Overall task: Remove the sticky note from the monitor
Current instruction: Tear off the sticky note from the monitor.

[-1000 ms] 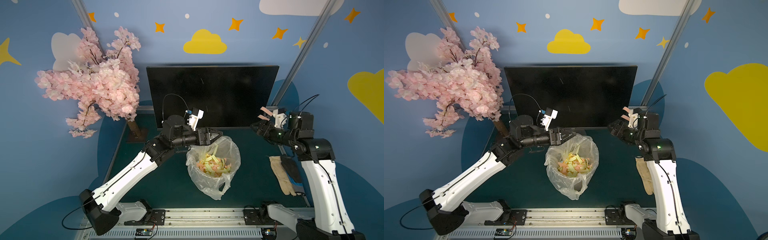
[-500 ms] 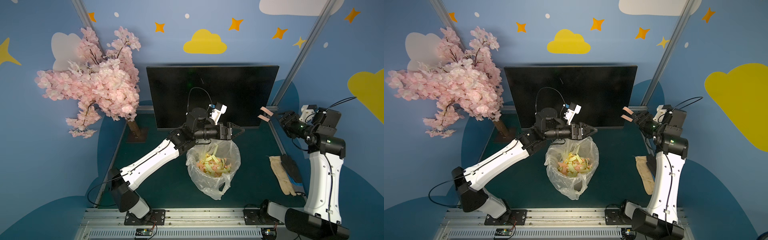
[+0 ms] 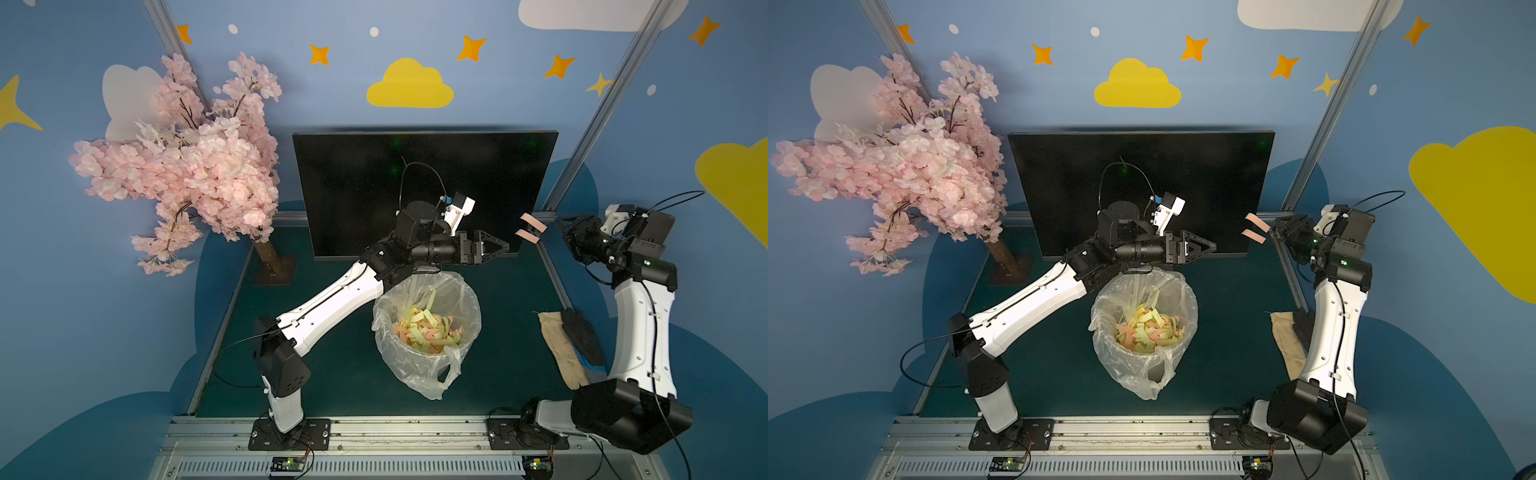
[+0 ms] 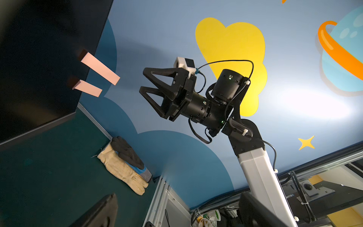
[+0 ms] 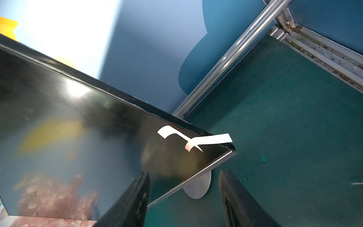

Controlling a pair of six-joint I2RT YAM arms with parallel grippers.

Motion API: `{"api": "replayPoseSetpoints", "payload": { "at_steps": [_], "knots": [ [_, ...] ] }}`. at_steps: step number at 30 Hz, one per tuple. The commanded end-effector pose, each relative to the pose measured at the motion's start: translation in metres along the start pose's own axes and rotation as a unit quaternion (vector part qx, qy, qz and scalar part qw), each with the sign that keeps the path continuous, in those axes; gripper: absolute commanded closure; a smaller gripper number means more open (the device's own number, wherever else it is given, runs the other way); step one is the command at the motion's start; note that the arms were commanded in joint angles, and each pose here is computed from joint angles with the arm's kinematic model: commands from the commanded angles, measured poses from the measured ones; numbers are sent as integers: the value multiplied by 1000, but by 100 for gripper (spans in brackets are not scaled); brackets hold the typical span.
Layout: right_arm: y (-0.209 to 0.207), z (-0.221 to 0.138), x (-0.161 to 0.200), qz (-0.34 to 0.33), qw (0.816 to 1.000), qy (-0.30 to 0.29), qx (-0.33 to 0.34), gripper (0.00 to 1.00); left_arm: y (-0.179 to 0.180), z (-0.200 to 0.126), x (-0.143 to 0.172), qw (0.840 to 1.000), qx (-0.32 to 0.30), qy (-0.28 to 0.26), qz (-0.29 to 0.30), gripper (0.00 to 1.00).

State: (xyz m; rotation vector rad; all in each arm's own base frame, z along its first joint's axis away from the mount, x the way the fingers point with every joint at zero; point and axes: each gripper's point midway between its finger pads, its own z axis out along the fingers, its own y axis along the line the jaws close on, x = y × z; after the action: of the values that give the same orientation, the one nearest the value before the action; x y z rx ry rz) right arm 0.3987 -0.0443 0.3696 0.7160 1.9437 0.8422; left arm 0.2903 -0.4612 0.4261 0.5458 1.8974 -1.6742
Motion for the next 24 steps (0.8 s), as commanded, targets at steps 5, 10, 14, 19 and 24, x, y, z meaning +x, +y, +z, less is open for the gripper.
{"api": "replayPoseSetpoints", "payload": {
  "at_steps": [5, 10, 14, 19, 24],
  "knots": [
    [10, 25, 5, -20, 999, 19, -26, 40, -14, 2, -5, 1000, 20, 0, 8, 0],
    [10, 42, 14, -29, 999, 37, -20, 40, -14, 2, -5, 1000, 21, 1, 7, 0],
    [8, 48, 14, -31, 999, 40, -16, 40, -15, 2, -4, 1000, 23, 2, 10, 0],
    [7, 50, 12, -34, 999, 40, -11, 40, -16, 1, -5, 1000, 22, 2, 10, 0],
    [5, 51, 7, -34, 999, 38, -8, 41, -16, 1, -5, 1000, 24, 1, 10, 0]
  ]
}}
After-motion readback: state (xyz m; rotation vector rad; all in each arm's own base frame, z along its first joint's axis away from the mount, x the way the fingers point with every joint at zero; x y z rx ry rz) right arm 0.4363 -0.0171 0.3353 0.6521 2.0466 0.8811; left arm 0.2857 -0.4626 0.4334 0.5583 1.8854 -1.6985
